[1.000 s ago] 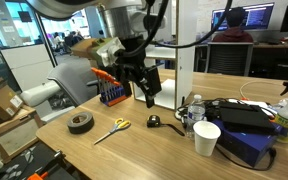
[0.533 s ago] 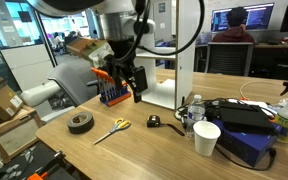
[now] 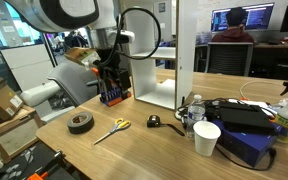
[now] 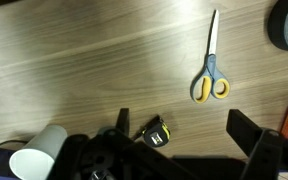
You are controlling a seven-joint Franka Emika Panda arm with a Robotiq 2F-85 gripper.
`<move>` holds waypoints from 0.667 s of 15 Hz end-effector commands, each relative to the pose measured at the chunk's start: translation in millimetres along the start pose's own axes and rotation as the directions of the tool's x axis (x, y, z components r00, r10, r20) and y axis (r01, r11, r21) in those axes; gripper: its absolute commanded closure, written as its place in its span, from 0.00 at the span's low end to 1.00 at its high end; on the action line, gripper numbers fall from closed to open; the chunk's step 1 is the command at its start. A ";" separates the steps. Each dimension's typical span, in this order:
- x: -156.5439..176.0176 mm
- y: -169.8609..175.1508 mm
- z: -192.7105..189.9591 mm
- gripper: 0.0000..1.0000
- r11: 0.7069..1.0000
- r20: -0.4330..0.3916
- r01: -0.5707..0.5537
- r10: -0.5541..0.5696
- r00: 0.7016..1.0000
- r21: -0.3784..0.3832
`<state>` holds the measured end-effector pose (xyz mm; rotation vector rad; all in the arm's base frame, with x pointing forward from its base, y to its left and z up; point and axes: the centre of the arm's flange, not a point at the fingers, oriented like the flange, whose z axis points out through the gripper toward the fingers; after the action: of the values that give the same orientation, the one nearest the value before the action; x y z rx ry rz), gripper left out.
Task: Put the scissors on the second row of the shelf
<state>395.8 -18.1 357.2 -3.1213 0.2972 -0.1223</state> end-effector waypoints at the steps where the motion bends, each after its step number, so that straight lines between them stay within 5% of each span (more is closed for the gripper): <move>1: 23.6 -28.8 22.0 0.00 0.999 0.001 -0.024 0.024 1.000 -0.040; 10: 33.3 -76.0 110.1 0.00 0.992 0.095 0.055 -0.045 0.994 -0.113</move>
<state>428.5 37.1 276.8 -3.2276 0.2637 0.0373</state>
